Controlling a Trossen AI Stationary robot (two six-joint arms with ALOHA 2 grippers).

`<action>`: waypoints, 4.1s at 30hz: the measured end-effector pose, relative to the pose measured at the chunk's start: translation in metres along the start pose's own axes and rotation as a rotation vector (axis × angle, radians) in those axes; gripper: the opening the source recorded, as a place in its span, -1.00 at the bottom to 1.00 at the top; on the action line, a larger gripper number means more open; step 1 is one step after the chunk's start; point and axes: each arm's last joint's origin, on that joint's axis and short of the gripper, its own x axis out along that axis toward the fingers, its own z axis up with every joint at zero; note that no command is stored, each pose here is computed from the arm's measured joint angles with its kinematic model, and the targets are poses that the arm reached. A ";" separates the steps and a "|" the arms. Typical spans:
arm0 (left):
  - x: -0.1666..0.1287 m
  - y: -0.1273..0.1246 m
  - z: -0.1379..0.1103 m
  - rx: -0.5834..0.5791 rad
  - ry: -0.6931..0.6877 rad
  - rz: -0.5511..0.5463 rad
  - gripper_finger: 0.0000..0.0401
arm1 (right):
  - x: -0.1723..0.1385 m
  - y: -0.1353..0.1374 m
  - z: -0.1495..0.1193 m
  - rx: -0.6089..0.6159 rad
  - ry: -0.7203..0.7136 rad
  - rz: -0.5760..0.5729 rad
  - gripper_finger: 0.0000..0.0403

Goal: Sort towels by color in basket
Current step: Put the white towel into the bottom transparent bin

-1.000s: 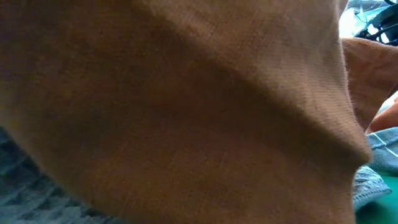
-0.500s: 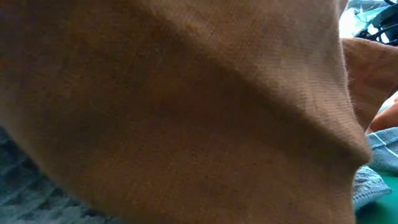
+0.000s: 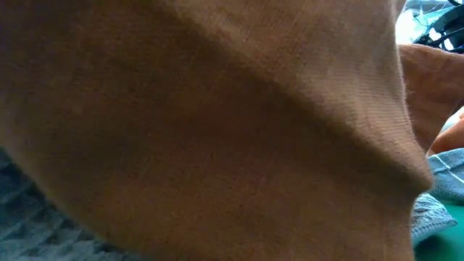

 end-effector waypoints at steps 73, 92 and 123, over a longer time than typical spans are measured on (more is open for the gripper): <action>0.065 0.044 0.082 0.293 -0.352 0.217 -0.35 | 0.031 0.027 0.079 0.278 -0.513 0.313 0.23; 0.134 0.056 0.084 0.469 -0.405 0.053 -0.35 | 0.094 0.022 0.139 0.011 0.353 0.172 0.15; 0.263 0.074 0.167 0.419 -0.643 -0.090 0.26 | 0.004 0.041 0.119 0.150 0.754 0.223 0.09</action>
